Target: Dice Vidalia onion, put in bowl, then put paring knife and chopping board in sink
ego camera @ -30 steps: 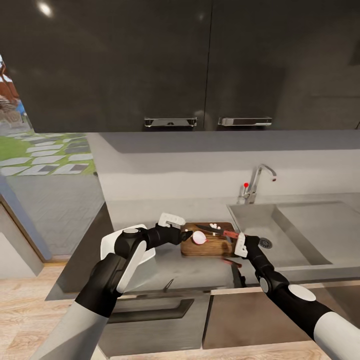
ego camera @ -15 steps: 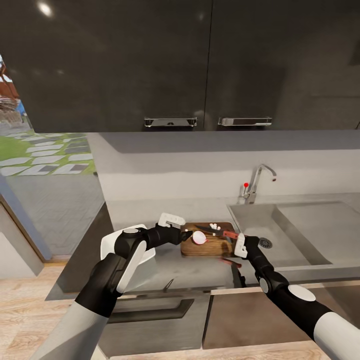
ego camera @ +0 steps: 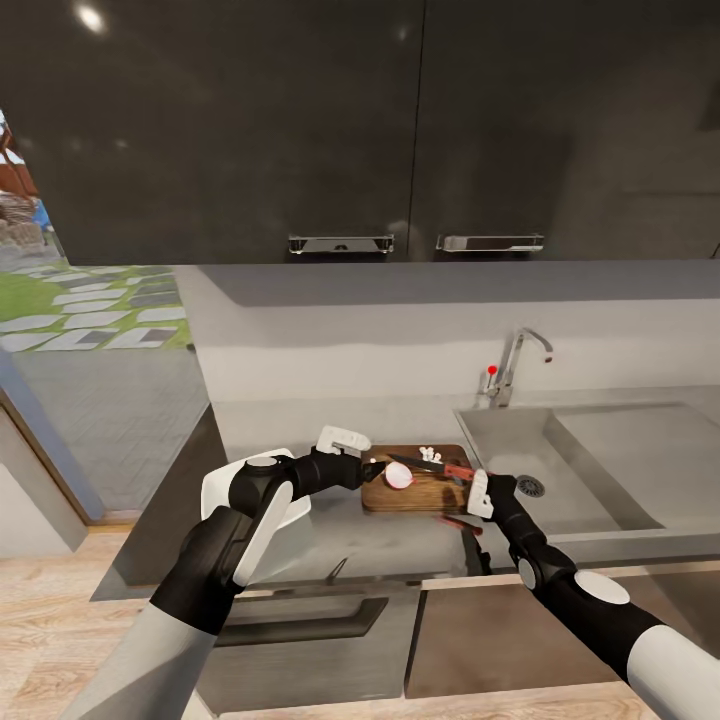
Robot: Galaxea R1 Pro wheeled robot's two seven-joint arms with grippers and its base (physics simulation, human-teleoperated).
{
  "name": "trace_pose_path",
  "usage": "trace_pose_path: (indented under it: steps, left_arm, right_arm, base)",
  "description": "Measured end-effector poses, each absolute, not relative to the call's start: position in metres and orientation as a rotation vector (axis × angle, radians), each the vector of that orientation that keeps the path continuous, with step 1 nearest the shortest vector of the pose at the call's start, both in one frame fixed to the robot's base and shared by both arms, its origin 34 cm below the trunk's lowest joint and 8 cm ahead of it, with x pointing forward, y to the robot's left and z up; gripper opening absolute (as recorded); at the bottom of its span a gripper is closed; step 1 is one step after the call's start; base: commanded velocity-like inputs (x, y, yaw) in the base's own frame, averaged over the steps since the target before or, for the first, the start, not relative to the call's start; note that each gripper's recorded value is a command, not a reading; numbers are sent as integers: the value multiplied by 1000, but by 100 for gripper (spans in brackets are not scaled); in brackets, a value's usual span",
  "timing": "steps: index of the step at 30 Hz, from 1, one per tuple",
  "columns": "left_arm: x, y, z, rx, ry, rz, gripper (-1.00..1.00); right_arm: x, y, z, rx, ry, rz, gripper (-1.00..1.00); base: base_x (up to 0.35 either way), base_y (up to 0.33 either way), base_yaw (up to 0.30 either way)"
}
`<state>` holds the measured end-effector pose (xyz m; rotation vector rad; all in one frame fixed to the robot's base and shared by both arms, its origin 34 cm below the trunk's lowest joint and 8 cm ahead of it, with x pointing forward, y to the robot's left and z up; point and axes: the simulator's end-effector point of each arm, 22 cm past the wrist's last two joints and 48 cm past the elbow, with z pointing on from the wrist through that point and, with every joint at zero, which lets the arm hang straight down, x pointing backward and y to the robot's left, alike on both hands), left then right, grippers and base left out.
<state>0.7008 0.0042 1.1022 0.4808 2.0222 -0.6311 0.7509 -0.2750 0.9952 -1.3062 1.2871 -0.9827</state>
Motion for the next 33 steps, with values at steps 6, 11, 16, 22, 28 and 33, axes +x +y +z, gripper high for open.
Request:
trace_pose_path:
  steps: [6, 11, 16, 22, 28, 33]
  left_arm:
    - [701, 4, 1102, 481, 2022, -631, 100]
    - [701, 4, 1102, 481, 2022, -631, 100]
    - [701, 4, 1102, 481, 2022, -631, 100]
    - [701, 4, 1102, 481, 2022, -631, 100]
    - [701, 4, 1102, 481, 2022, -631, 100]
    - [701, 4, 1102, 481, 2022, -631, 100]
  right_arm:
    - [751, -276, 995, -1307, 1289, -987, -100]
    - [745, -284, 976, -1358, 1317, -1021, -100]
    - [745, -284, 975, -1361, 1316, -1022, -100]
    - [746, -285, 977, -1353, 1317, -1020, -100]
    - [761, -324, 1007, -1195, 1389, -1061, -100]
    - [764, -330, 1013, -1168, 1396, -1066, -100]
  base:
    - [0, 0, 0]
    - [0, 0, 0]
    - [0, 0, 0]
    - [0, 0, 0]
    - [0, 0, 0]
    - [0, 0, 0]
